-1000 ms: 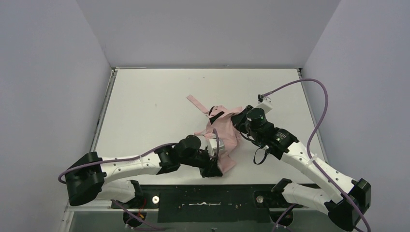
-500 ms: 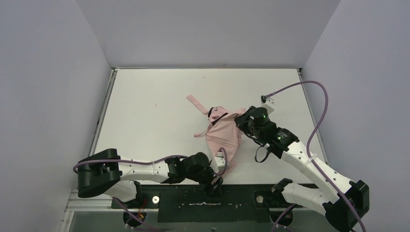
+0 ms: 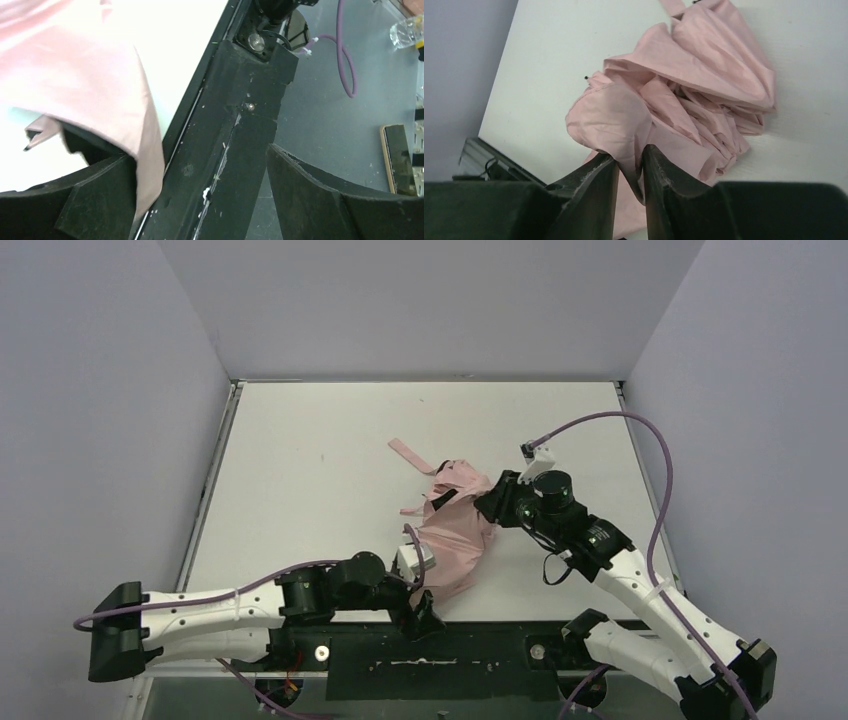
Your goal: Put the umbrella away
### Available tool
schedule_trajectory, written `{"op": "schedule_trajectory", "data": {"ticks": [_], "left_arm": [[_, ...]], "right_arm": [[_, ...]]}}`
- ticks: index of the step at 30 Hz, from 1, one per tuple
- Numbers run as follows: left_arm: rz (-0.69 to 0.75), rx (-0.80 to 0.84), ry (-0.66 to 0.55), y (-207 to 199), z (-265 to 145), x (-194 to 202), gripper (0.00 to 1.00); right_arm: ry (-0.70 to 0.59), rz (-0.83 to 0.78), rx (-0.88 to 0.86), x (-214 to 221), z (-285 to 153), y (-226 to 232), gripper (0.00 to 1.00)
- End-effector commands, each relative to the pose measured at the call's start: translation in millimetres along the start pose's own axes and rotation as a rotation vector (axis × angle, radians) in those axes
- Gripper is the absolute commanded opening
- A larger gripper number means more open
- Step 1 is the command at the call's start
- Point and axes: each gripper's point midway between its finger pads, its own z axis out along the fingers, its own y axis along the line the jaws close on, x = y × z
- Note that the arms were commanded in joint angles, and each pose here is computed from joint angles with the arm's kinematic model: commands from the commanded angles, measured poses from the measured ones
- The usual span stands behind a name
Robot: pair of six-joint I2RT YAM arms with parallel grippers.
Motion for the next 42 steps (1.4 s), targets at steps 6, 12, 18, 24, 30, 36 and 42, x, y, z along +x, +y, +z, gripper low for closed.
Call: {"op": "schedule_trajectory", "data": {"ticks": [6,12,18,24,30,36,42], "left_arm": [[-0.087,-0.212,0.01,38,-33,22,0.85],[-0.165,-0.31,-0.1,54,-45,10,0.85],[-0.135,-0.369,-0.23,54,-71,-34,0.85],[-0.069,-0.392,-0.282,46,-84,-71,0.86],[-0.096,-0.46,-0.285,52,-78,-90,0.87],[-0.199,-0.496,-0.305,73,-80,-104,0.87],[-0.207,-0.503,-0.314,87,-89,-110,0.86]], "right_arm": [[0.183,-0.3,-0.443,40,-35,54,0.5],[0.226,-0.341,-0.606,43,-73,79,0.66],[0.066,-0.266,-0.242,-1,-78,41,0.58],[-0.064,-0.079,0.149,-21,-77,-23,0.31],[0.081,-0.072,0.073,7,-39,-11,0.25],[0.239,-0.121,-0.084,61,-14,20,0.19],[0.354,-0.118,-0.097,131,-1,20,0.17]]}}
